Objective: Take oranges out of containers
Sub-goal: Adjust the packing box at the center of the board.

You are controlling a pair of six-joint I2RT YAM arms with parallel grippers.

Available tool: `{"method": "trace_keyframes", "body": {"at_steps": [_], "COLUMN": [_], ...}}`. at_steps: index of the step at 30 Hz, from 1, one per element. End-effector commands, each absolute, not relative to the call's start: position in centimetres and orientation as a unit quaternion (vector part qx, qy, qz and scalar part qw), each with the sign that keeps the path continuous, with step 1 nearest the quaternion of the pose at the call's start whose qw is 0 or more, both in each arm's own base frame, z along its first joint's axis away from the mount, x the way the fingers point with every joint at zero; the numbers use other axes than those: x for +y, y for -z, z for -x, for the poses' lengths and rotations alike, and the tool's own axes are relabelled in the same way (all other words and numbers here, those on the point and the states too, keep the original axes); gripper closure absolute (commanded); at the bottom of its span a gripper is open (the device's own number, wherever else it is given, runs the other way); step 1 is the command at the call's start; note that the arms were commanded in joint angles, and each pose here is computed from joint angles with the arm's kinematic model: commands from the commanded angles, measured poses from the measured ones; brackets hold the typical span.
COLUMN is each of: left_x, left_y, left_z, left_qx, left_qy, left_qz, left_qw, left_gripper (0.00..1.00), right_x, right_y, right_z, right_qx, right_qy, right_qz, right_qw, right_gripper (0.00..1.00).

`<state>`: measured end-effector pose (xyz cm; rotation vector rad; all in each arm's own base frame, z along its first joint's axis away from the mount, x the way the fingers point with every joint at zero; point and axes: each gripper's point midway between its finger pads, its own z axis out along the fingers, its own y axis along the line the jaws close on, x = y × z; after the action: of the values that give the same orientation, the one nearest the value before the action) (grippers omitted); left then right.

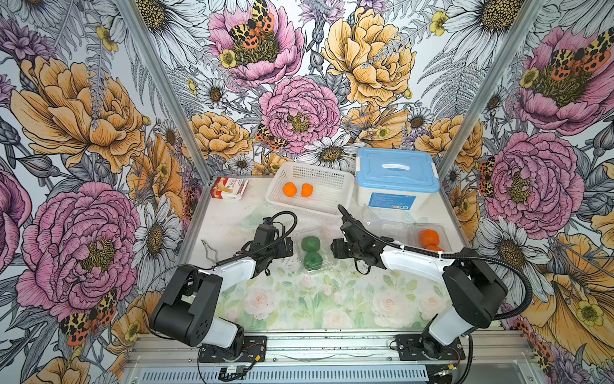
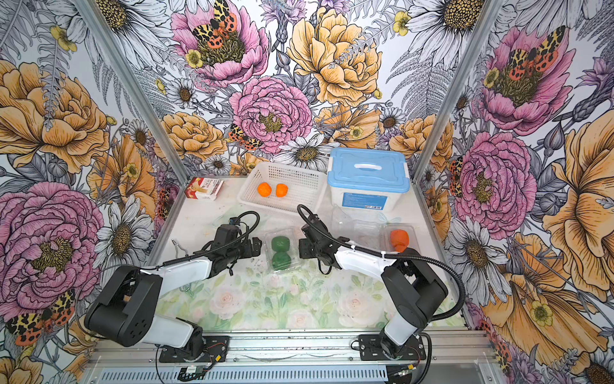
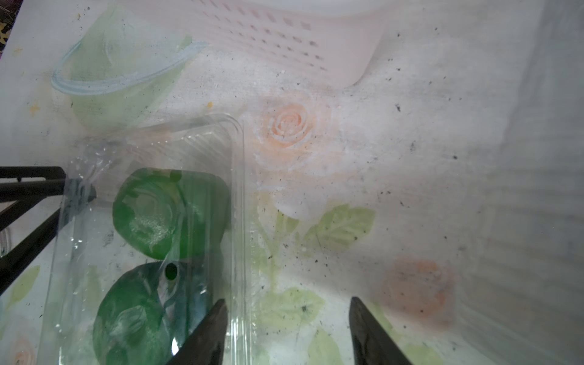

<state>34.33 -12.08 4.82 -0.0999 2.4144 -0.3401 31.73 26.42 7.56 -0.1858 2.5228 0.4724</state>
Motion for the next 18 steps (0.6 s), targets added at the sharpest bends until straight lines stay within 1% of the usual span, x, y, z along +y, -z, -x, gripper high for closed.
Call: {"method": "trace_keyframes", "body": {"at_steps": [1, 6, 10, 18], "left_x": [-12.6, -12.8, -12.6, -13.4], "left_y": [-6.7, -7.6, -8.1, -8.5], "left_z": [-35.9, -35.8, -35.2, -33.6], "left_qx": [0.911, 0.9, 0.893, 0.887], "left_qy": [0.166, 0.182, 0.187, 0.22], "left_qz": [0.049, 0.047, 0.037, 0.015], "left_qw": [0.375, 0.393, 0.407, 0.405], "left_gripper": [0.01, 0.01, 0.01, 0.01], "right_x": [26.5, 25.7, 24.9, 24.4], "right_y": [-8.8, -10.4, -11.2, -11.3], "right_z": [-31.3, -31.7, -32.2, -32.7], "right_qx": [0.936, 0.929, 0.926, 0.925], "right_qy": [-0.192, -0.189, -0.183, -0.184], "right_qz": [0.057, 0.05, 0.039, 0.025], "right_qw": [0.288, 0.314, 0.329, 0.33], "right_gripper": [0.4, 0.39, 0.4, 0.4]}}
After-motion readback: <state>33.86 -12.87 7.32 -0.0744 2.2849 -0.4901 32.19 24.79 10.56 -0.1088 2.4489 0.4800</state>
